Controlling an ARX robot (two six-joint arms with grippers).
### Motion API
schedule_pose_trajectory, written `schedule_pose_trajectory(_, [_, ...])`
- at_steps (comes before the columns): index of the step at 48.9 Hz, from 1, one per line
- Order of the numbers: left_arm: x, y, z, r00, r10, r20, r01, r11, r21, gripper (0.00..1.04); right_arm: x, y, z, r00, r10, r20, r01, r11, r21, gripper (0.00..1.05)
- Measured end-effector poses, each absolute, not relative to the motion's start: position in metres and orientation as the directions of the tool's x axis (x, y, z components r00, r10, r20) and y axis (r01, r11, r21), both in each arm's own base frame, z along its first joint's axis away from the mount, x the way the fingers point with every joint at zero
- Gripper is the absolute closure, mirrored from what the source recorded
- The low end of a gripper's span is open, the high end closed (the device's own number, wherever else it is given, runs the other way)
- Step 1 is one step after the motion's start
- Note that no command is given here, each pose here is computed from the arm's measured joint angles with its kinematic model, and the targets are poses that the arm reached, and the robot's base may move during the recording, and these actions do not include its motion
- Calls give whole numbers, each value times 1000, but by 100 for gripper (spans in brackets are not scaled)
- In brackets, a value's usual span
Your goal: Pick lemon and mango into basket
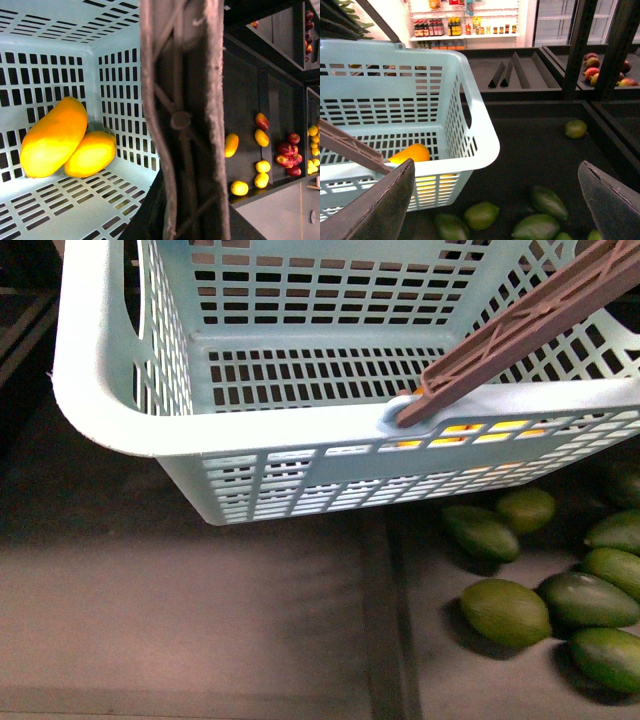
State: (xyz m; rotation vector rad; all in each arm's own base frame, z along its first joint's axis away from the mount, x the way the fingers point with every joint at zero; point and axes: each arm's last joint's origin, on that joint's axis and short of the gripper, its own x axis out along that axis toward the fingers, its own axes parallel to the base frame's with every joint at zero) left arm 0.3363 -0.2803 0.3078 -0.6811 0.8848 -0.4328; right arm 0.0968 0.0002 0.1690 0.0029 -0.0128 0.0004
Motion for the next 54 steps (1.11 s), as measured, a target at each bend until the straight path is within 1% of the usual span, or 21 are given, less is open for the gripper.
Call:
schedule_pose_trajectory(5, [338,-278,308,574,-600,-557,66,712,-699,100,97,0,169,1000,6,12,-6,1000,3,9])
schedule_pose_trajectory(9, [343,-272,308,601,-572,-559,45,722,-690,100,97,0,169,1000,9,12,-9,1000,3,9])
schedule_pose_trajectory(13, [343,-272,308,606,-566,-559,57,732,-679,100,97,0,169,1000,6,12,-6,1000,3,9])
schedule_pose_trajectory(15, [343,-275,308,688,-495,-530,5,734,-679,100,97,0,169,1000,5,12,-5,1000,3,9])
schedule_pose_trajectory(17, [345,-279,308,779,-395,-487,-97,692,-715,100,97,0,169,1000,3,12,-3,1000,3,9])
schedule_pose_trajectory(18, [346,-280,307,793,-375,-479,-111,685,-720,100,97,0,169,1000,3,12,-3,1000,3,9])
schedule_pose_trajectory(19, [347,-281,307,823,-330,-462,-162,644,-748,100,97,0,169,1000,3,12,-3,1000,3,9])
schedule_pose_trajectory(20, [347,-282,307,831,-319,-456,-171,634,-754,100,97,0,169,1000,3,12,-3,1000,3,9])
schedule_pose_trajectory(22, [349,-282,304,873,-224,-433,-252,553,-794,100,97,0,169,1000,3,12,-3,1000,3,9])
schedule_pose_trajectory(24, [352,-281,303,887,-187,-422,-283,502,-818,100,97,0,169,1000,2,12,-2,1000,3,9])
schedule_pose_trajectory(26, [357,-277,299,895,-158,-417,-311,449,-837,100,97,0,169,1000,1,12,-1,1000,3,9])
schedule_pose_trajectory(29, [366,-271,294,899,-134,-418,-335,407,-850,100,97,0,169,1000,0,12,0,1000,3,9])
schedule_pose_trajectory(36, [387,-257,277,897,-95,-432,-385,314,-868,100,97,0,169,1000,1,12,-1,1000,3,9])
schedule_pose_trajectory(41, [405,-246,257,892,-48,-450,-421,277,-864,100,97,0,169,1000,1,12,-1,1000,3,9])
schedule_pose_trajectory(45, [417,-240,233,871,0,-491,-473,268,-839,100,97,0,169,1000,1,12,-1,1000,3,9])
schedule_pose_trajectory(49, [434,-234,205,841,42,-539,-534,221,-816,100,97,0,169,1000,1,12,-1,1000,3,9])
schedule_pose_trajectory(54, [452,-228,189,823,82,-562,-567,178,-804,100,97,0,169,1000,1,12,-1,1000,3,9])
